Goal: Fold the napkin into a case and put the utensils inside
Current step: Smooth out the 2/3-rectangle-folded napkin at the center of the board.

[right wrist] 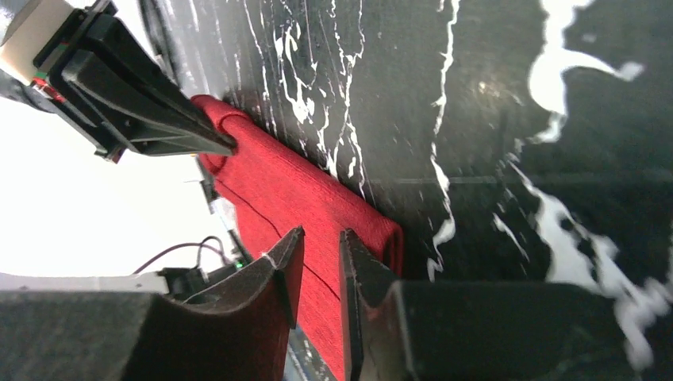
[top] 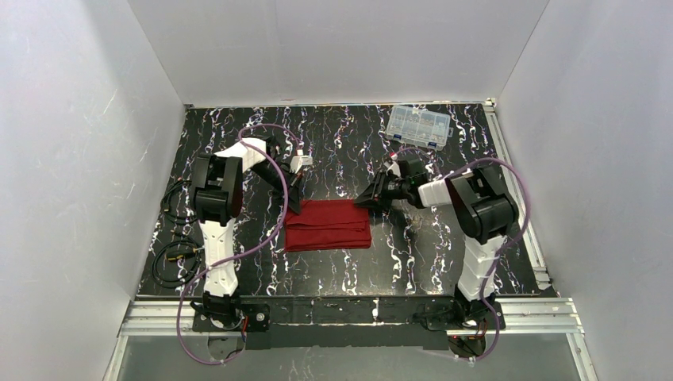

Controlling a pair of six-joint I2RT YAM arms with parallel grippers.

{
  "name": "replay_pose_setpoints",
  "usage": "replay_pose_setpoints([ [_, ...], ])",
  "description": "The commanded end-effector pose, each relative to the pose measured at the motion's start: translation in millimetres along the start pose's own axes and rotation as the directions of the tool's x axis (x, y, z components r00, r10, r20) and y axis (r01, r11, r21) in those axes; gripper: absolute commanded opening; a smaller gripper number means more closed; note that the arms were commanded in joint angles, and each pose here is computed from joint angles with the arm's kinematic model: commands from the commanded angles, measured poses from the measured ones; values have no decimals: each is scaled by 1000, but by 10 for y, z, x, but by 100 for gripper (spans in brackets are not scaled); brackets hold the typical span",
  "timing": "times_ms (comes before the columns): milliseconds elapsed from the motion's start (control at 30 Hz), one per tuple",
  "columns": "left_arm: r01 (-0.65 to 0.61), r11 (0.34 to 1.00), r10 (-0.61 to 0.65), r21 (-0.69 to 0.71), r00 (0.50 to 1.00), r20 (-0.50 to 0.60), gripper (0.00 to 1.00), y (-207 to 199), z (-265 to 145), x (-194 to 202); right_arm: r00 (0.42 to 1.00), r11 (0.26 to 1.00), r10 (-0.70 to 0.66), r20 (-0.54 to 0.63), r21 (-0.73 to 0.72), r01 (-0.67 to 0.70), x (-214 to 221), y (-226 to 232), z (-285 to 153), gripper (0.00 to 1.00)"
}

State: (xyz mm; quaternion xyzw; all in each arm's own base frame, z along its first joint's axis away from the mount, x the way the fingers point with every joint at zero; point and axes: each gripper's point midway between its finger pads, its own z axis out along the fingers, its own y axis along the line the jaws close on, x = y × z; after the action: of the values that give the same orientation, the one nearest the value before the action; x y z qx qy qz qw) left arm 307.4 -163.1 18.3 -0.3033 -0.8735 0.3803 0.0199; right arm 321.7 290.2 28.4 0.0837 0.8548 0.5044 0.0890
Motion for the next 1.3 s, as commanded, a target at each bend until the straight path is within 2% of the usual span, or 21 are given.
replay_pose_setpoints([
  [0, -82, 987, 76, -136, 996, -54, 0, 140, -146, 113, 991, 975, -118, 60, 195, 105, -115, -80, -318, 34],
  [33, -90, 986, 85, -140, 995, -43, 0, 98, -190, 85, 984, 968, -162, 77, 206, 143, -174, 27, -380, 35],
  [133, -115, 982, 116, -150, 993, -3, 9, -66, -354, -20, 957, 941, -274, 94, 231, 246, -235, 316, -501, 36],
  [233, -143, 976, 151, -162, 988, 36, 25, -259, -548, -124, 923, 902, -374, 88, 265, 340, -148, 526, -552, 37],
  [300, -167, 971, 180, -172, 982, 61, 29, -406, -691, -182, 884, 856, -462, 68, 296, 424, -8, 645, -556, 38],
  [433, -225, 955, 253, -196, 958, 136, 47, -776, -988, -261, 803, 771, -590, 88, 356, 527, 147, 803, -664, 38],
  [533, -251, 950, 283, -186, 944, 172, 58, -1042, -1141, -251, 720, 693, -687, 96, 386, 609, 282, 941, -720, 40],
  [667, -334, 924, 367, -185, 911, 189, 62, -1366, -1284, -79, 582, 561, -809, 82, 403, 723, 599, 1156, -689, 38],
  [733, -415, 876, 465, -244, 863, 200, 63, -1490, -1395, 9, 501, 501, -858, 116, 404, 765, 703, 1323, -736, 40],
  [800, -497, 799, 580, -339, 786, 216, 65, -1640, -1580, 53, 458, 487, -872, 171, 391, 781, 712, 1450, -807, 51],
  [833, -516, 758, 625, -399, 749, 220, 71, -1677, -1680, 54, 437, 484, -875, 210, 383, 786, 692, 1516, -823, 70],
  [867, -514, 723, 656, -462, 721, 223, 91, -1661, -1758, 44, 430, 489, -872, 234, 392, 779, 663, 1518, -844, 94],
  [900, -469, 697, 657, -542, 722, 219, 98, -1546, -1814, 32, 424, 494, -869, 255, 394, 776, 644, 1542, -854, 98],
  [967, -424, 659, 660, -621, 722, 207, 98, -1400, -1809, 124, 413, 489, -871, 267, 378, 786, 642, 1573, -827, 99],
  [1067, -573, 638, 722, -515, 678, 141, 98, -1473, -1493, 461, 426, 476, -879, 214, 415, 775, 567, 1570, -744, 99],
  [1100, -593, 645, 726, -482, 673, 142, 98, -1488, -1397, 547, 443, 472, -880, 170, 419, 776, 573, 1526, -684, 96],
  [1133, -613, 652, 729, -445, 669, 147, 98, -1493, -1290, 624, 461, 474, -877, 136, 394, 787, 615, 1506, -587, 86],
  [1167, -652, 640, 749, -407, 646, 144, 95, -1514, -1197, 705, 495, 504, -860, 122, 352, 789, 676, 1525, -484, 69],
  [1200, -685, 625, 769, -374, 624, 141, 91, -1523, -1103, 782, 533, 537, -840, 102, 302, 788, 750, 1525, -368, 38],
  [1233, -706, 617, 779, -348, 610, 145, 86, -1501, -998, 844, 568, 569, -819, 79, 241, 786, 841, 1531, -251, 16],
  [1267, -715, 609, 787, -344, 600, 145, 79, -1473, -946, 848, 599, 598, -799, 54, 175, 782, 936, 1544, -150, 2],
])
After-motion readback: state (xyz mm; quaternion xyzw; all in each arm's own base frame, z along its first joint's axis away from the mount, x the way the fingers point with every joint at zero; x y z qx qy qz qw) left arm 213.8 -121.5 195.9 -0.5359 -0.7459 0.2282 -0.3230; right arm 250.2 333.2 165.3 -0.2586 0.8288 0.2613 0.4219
